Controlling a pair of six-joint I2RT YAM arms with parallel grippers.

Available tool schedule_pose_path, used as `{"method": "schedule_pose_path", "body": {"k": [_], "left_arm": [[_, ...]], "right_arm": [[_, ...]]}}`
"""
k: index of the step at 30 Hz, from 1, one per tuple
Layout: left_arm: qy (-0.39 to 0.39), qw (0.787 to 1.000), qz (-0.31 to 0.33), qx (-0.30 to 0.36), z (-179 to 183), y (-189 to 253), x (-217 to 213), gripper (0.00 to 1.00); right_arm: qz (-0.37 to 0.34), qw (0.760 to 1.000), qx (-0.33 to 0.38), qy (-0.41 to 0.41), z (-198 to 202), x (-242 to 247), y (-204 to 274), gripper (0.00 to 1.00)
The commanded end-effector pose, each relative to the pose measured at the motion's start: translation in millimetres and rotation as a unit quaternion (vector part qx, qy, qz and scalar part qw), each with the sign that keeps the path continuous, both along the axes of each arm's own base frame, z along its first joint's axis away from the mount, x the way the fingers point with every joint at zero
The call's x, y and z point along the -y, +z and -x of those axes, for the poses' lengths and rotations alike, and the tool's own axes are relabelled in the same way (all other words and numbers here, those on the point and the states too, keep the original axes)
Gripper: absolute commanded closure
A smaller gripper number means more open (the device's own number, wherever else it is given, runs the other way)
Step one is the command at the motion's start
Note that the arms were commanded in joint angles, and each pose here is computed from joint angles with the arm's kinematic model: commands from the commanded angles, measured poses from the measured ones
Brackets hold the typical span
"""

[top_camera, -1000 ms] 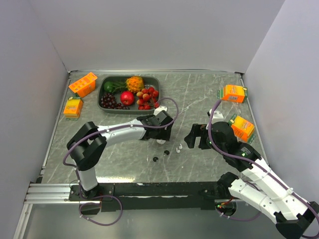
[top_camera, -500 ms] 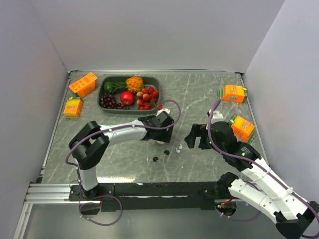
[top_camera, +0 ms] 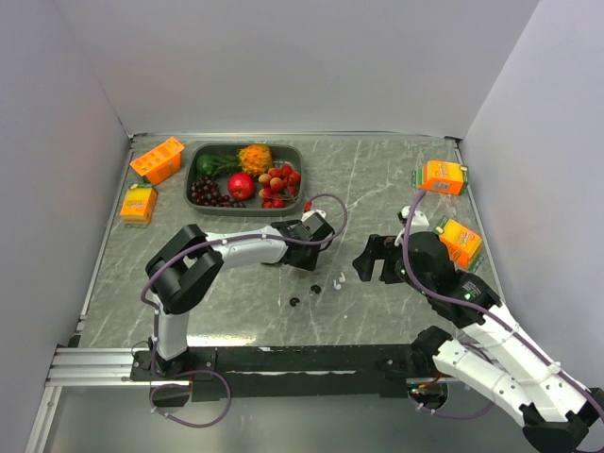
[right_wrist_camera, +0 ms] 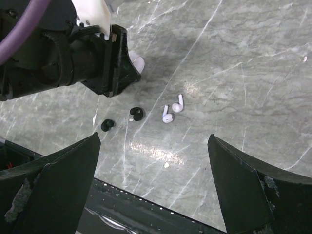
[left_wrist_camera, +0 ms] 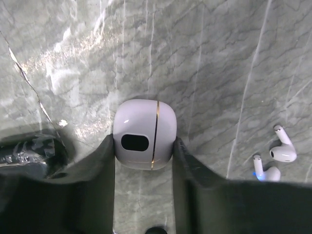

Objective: Insert the wireless bluetooth earbuds into the charging case
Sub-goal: Pick up the charging case at the center of the board.

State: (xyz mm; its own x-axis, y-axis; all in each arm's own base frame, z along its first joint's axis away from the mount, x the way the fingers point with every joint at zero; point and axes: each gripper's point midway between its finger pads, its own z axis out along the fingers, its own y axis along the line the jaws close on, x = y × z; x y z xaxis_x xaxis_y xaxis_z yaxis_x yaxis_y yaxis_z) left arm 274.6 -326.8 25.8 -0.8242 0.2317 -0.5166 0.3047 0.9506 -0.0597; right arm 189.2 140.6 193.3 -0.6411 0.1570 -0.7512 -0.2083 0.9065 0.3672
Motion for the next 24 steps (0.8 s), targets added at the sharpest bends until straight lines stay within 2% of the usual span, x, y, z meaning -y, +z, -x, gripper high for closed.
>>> {"method": "schedule_pose_path", "body": {"k": [1,3,7,10,13,15,16,20,21,23,24], "left_arm": [[0.028,0.999,0.015,0.003,-3.9,9.9,4.5,0.90],[0.052,0.998,0.024,-0.002,-1.9,13.8,4.2,0.99],[0.119,0.991,0.056,-0.006,-1.1,29.8,6.7,0.99],[0.194,0.977,0.086,-0.014,-1.6,43.0,7.1,0.99],[0.295,0.951,0.086,-0.023,-1.2,49.5,-5.8,0.99],[0.382,0.918,0.104,-0.022,-10.6,64.8,-7.9,0.99],[0.410,0.909,0.058,-0.037,-1.2,56.1,-25.1,0.99],[0.454,0.883,0.111,-0.049,-20.3,66.8,-12.7,0.99],[0.459,0.879,0.114,-0.060,-15.4,56.5,-15.2,0.99],[0.474,0.863,0.164,-0.059,-21.4,58.3,-5.3,0.99],[0.481,0.860,0.160,-0.065,-16.6,46.9,-10.1,0.99]], "right_arm": [[-0.017,0.999,0.029,-0.006,1.0,3.6,24.5,0.01],[-0.021,0.999,0.028,-0.005,1.2,2.1,24.9,0.01],[-0.036,0.999,0.028,-0.008,1.4,0.0,28.4,0.01],[-0.053,0.998,0.026,-0.012,1.5,-3.3,30.4,0.01],[-0.064,0.997,0.024,-0.020,0.4,-4.0,29.8,0.01],[-0.065,0.997,0.023,-0.026,-0.2,-3.3,28.6,0.01],[-0.064,0.997,0.023,-0.028,-0.5,-2.1,28.0,0.01],[-0.068,0.997,0.023,-0.030,-0.4,-2.4,25.7,0.00],[-0.068,0.997,0.024,-0.032,-0.9,-2.0,25.3,0.01],[-0.070,0.997,0.022,-0.032,-0.7,-2.8,23.4,0.01],[-0.071,0.997,0.022,-0.030,-0.5,-3.4,23.7,0.01]]}}
